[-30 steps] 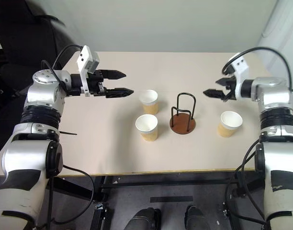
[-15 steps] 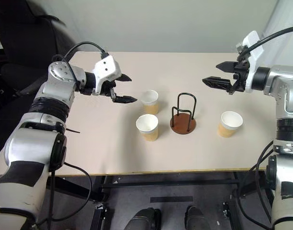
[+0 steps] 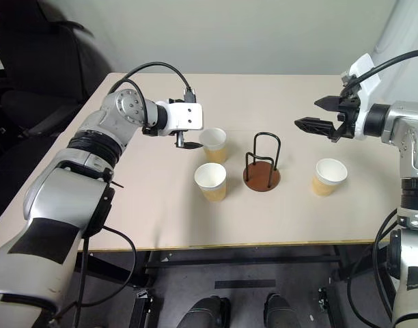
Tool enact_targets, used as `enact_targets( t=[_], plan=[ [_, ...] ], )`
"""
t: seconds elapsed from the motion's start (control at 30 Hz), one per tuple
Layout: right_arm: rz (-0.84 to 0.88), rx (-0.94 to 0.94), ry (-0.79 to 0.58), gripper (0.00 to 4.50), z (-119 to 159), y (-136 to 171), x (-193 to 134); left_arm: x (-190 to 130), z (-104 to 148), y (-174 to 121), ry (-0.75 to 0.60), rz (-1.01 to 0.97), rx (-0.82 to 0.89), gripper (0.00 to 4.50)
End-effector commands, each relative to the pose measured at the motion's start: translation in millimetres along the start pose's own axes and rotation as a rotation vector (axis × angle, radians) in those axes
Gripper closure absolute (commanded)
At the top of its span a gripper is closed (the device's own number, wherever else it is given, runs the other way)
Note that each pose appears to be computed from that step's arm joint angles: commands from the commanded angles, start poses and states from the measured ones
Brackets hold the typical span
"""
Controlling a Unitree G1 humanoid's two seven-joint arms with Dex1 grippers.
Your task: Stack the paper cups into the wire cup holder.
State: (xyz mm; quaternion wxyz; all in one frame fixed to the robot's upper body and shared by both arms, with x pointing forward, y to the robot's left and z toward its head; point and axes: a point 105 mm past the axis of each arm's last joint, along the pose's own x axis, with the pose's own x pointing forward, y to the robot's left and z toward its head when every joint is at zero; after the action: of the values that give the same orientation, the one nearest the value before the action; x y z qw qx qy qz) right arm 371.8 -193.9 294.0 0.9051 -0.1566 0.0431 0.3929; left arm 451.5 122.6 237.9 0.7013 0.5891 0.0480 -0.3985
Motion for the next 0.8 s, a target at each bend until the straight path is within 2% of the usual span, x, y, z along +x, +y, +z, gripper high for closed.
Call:
enact_targets(
  t=[0.03,0.2,0.43,0.5,0.6,0.8],
  plan=[
    [-0.017,-0.049,-0.032,0.22,15,0,-10,-3,8,9,-0.014,0.026,0.033,0.0],
    [-0.024,-0.048,-0.038,0.22,16,-1,-10,5,10,1,-0.019,-0.001,0.025,0.0],
    [0.009,-0.055,-0.04,0.22,15,7,-8,17,-1,-18,0.028,-0.053,0.009,0.0],
    [0.02,-0.06,-0.043,0.17,17,10,-8,19,-6,-24,0.046,-0.068,-0.001,0.37],
    [0.027,-0.067,-0.048,0.17,19,14,-8,24,-14,-33,0.079,-0.084,-0.009,1.23],
    [0.038,-0.086,-0.043,0.17,20,19,-9,28,-17,-39,0.095,-0.085,-0.012,3.56]
  ],
)
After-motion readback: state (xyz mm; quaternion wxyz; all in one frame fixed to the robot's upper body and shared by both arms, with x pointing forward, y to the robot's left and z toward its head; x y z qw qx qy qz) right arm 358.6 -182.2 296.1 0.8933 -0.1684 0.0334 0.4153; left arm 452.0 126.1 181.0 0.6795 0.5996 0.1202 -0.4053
